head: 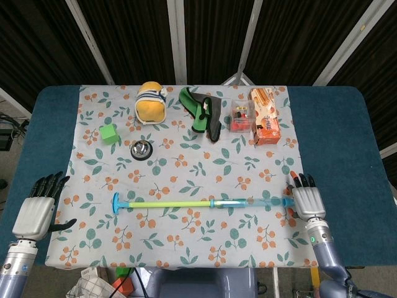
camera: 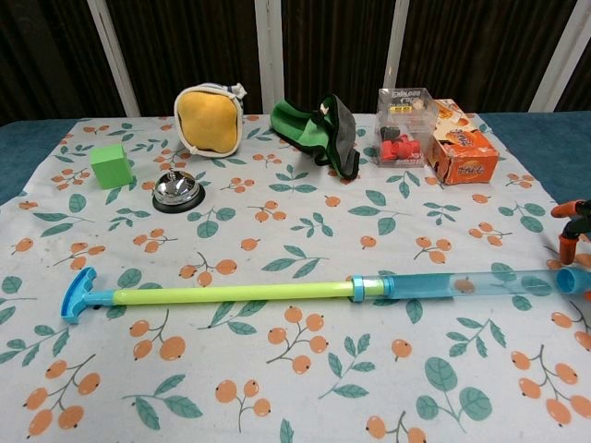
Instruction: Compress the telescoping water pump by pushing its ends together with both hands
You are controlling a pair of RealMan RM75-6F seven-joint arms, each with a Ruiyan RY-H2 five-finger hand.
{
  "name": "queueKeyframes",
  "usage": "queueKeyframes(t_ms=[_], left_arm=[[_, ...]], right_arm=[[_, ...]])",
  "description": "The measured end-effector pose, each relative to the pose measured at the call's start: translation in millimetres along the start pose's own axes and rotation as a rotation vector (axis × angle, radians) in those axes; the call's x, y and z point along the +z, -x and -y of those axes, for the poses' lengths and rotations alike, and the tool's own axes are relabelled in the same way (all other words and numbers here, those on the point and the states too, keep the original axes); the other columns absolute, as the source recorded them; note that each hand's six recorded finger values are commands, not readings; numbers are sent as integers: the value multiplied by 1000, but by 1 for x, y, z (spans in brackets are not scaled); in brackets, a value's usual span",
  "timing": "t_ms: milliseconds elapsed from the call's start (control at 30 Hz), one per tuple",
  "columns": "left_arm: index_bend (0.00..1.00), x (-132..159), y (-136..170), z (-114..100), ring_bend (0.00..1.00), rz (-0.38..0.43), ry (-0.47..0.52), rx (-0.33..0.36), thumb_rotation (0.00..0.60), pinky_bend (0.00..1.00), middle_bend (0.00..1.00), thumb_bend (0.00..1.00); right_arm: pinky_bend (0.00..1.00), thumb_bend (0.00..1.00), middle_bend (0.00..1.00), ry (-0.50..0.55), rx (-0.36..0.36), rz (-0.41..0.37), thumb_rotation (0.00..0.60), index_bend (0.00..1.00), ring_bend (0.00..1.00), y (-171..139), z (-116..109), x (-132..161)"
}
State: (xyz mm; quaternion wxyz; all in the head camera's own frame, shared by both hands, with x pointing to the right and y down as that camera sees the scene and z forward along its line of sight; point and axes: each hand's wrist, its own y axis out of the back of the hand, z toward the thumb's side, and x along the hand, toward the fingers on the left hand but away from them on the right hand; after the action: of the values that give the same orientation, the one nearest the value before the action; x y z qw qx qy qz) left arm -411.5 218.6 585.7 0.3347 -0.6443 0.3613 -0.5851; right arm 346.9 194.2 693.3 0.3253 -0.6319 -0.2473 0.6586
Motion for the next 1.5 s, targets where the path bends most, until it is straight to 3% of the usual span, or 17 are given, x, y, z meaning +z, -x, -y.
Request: queueKeyframes(t_ms=[500, 1300, 1500], left_arm=[[104, 1, -1, 0, 0, 0, -3, 2, 600, 0, 0, 159], [104, 2, 0, 1, 0, 3, -3, -1, 600, 0, 0, 159], [104, 2, 0, 1, 0, 3, -4, -3, 600, 0, 0, 159]], right_arm=[[0, 307, 135, -3, -1, 1, 600, 500, 0, 1, 0, 3], [0, 307, 136, 11, 2, -18, 600, 428, 0, 2, 2, 9], [0, 308, 169, 12, 2, -14, 600, 555, 0, 2, 2, 8]])
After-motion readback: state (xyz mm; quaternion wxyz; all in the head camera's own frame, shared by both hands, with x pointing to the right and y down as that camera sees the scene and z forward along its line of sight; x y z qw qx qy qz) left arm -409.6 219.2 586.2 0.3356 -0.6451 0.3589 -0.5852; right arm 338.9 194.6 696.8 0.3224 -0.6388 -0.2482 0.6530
